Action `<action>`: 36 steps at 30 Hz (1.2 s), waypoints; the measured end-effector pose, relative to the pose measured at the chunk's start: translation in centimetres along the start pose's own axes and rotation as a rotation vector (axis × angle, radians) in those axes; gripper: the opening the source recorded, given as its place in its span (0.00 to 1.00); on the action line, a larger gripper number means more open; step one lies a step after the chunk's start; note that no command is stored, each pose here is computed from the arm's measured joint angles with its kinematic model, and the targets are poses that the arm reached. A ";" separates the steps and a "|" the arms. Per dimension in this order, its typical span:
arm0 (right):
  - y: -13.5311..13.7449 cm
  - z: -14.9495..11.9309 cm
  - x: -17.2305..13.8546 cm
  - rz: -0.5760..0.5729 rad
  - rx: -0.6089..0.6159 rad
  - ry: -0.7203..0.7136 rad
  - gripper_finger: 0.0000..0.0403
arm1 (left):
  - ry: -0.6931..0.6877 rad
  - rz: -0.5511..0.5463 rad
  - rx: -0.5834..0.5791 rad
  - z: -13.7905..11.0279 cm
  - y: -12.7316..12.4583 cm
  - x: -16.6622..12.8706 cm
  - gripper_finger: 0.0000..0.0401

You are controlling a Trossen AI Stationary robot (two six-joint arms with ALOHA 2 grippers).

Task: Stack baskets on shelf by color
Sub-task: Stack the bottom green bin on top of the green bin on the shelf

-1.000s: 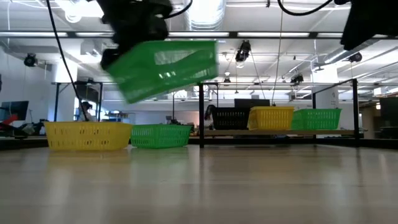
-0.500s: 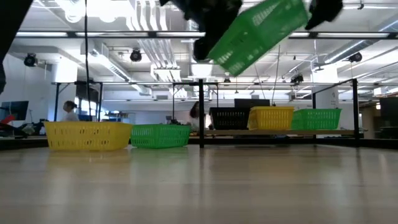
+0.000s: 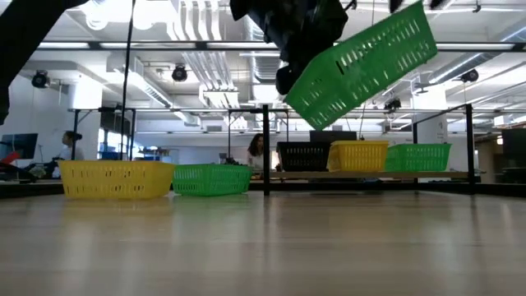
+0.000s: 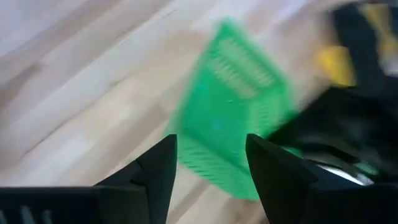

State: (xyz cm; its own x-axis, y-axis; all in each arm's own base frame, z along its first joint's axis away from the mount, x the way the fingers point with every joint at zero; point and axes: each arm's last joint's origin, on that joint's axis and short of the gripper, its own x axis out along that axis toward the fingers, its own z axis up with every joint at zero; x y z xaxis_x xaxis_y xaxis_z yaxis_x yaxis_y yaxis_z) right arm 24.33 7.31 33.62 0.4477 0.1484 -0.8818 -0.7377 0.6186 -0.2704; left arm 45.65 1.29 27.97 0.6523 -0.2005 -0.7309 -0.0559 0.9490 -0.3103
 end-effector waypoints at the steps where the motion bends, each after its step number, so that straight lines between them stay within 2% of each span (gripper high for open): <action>1: 0.0 0.0 0.7 0.036 -0.032 0.026 0.45 | 0.009 0.001 -0.001 -0.2 0.0 0.2 0.00; 5: -0.1 0.1 3.0 0.107 -0.134 0.115 0.43 | 0.042 0.007 0.036 -0.9 0.1 0.7 0.00; 10: -0.5 0.4 5.3 0.137 -0.218 0.183 0.37 | 0.048 0.004 0.045 -1.1 -0.2 0.8 0.00; 15: -0.7 0.4 7.0 0.135 -0.236 0.257 0.24 | 0.048 0.005 0.065 -1.1 -0.1 0.8 0.00; 21: -0.4 0.7 7.0 0.155 -0.244 0.226 0.04 | 0.026 0.000 0.135 -0.8 -0.2 0.8 0.01; 24: -0.2 1.0 6.7 0.178 -0.194 0.167 0.03 | -0.002 -0.010 0.196 -0.5 -0.3 0.7 0.08; 32: 0.6 1.8 6.8 0.269 0.026 0.069 0.03 | -0.098 0.005 0.245 1.3 0.4 -1.6 0.42; 36: 0.7 2.0 6.5 0.261 0.185 0.069 0.02 | -0.133 0.148 0.249 1.8 0.6 -3.3 0.51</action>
State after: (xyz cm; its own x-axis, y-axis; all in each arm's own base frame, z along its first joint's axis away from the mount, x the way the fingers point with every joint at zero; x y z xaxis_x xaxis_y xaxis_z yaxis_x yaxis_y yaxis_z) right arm 27.71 10.26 28.50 0.2161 0.2720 -0.9377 -0.7157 0.6974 0.0373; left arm 44.77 2.93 31.30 0.7446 -0.0380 -0.6664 0.0184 0.9992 -0.0364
